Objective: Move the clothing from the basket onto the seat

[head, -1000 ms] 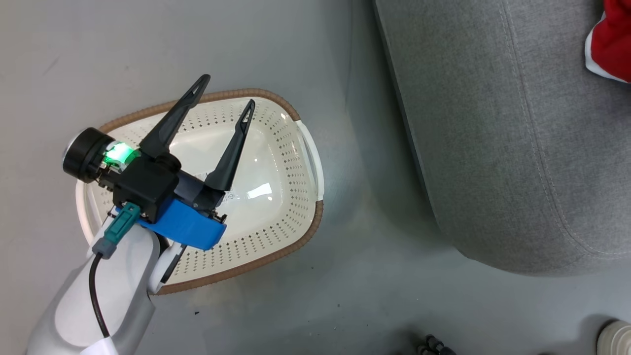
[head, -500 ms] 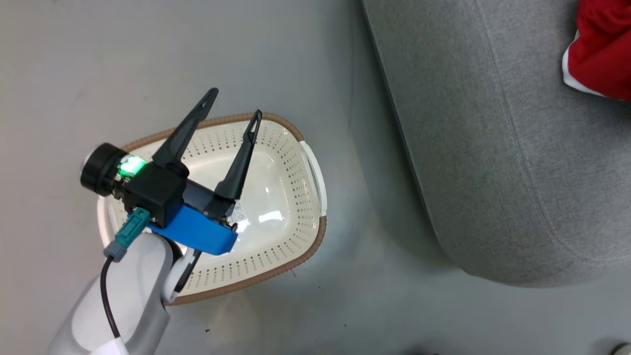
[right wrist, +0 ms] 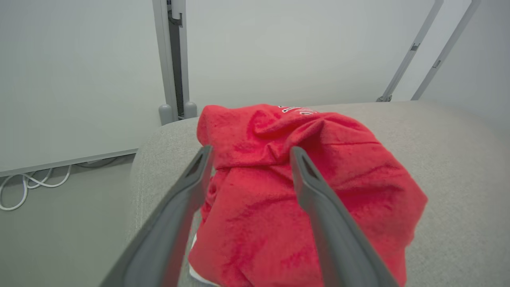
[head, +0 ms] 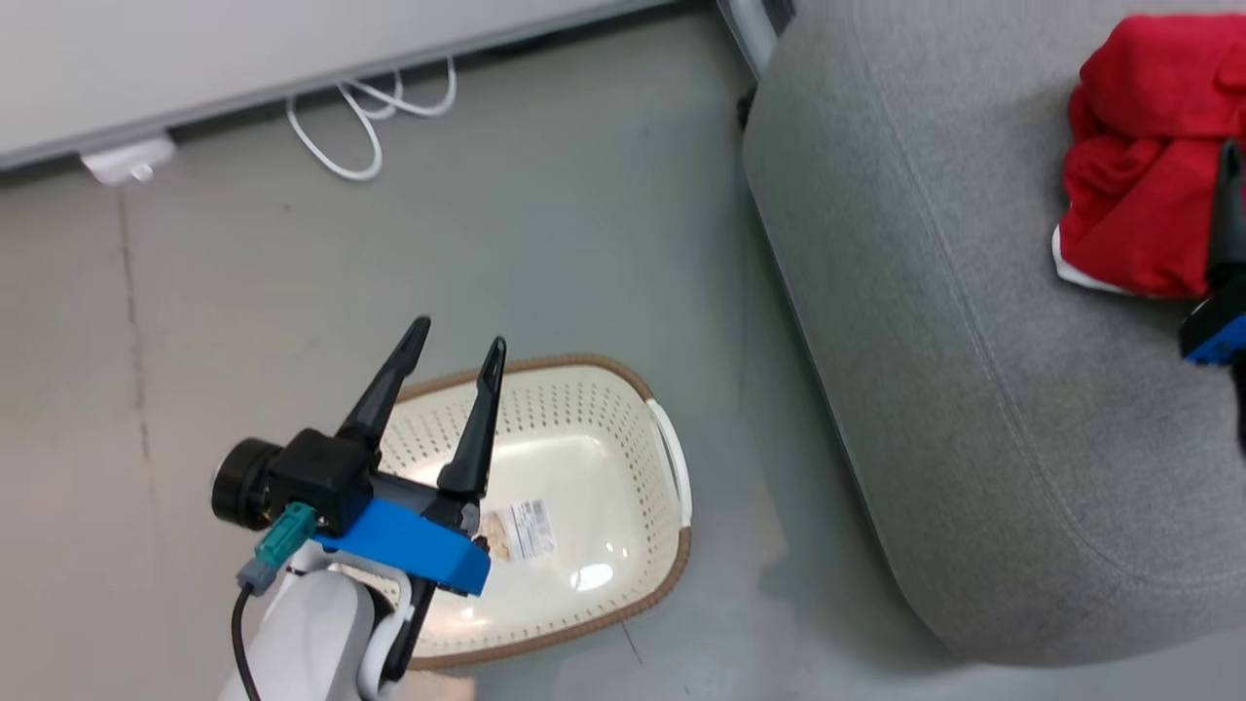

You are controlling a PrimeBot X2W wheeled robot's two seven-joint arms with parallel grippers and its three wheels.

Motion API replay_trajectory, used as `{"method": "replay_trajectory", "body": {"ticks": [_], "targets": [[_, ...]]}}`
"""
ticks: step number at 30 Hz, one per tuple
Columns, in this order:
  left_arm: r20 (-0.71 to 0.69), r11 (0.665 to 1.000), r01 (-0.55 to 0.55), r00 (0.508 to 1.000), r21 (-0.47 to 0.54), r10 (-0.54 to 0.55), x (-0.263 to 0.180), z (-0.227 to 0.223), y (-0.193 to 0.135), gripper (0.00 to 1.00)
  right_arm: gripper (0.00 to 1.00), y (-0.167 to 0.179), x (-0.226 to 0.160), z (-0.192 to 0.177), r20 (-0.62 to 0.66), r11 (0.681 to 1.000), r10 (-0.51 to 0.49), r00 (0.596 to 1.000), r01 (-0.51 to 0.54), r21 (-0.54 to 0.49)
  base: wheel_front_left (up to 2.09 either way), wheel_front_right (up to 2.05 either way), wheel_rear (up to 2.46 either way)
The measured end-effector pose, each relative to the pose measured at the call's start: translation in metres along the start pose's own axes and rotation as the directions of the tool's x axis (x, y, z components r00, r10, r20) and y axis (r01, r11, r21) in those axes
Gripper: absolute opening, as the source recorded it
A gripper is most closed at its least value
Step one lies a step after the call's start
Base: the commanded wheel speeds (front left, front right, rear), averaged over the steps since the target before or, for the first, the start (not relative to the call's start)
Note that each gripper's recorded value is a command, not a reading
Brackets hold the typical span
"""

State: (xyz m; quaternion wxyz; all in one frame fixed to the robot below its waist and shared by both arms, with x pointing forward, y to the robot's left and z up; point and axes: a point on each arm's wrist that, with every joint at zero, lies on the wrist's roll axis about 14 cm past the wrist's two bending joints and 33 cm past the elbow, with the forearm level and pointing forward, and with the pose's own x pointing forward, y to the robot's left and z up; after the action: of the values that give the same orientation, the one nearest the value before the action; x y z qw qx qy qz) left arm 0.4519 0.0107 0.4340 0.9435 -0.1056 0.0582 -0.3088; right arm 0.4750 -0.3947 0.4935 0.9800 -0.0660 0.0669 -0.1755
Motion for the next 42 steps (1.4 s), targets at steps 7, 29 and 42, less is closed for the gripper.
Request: {"method": "replay_trajectory", "body": {"ticks": [7, 29, 42], "targets": [[0.051, 0.994, -0.110, 0.993, -0.001, 0.110, -0.038, 0.026, 0.007, 1.00, 1.00, 0.041, -0.038, 0.013, 0.069, 0.992, 0.117, 0.991, -0.121, 0.047, 0.00, 0.00, 0.00], [0.121, 0.911, -0.411, 0.903, -0.043, 0.413, -0.152, 0.046, 0.046, 1.00, 1.00, 0.156, -0.148, 0.031, 0.154, 0.905, 0.382, 0.911, -0.403, 0.136, 0.00, 0.00, 0.00], [0.108, 0.890, -0.454, 0.883, -0.054, 0.457, -0.166, 0.040, 0.055, 1.00, 1.00, 0.170, -0.160, 0.025, 0.132, 0.889, 0.413, 0.901, -0.430, 0.156, 0.00, 0.00, 0.00]]}}
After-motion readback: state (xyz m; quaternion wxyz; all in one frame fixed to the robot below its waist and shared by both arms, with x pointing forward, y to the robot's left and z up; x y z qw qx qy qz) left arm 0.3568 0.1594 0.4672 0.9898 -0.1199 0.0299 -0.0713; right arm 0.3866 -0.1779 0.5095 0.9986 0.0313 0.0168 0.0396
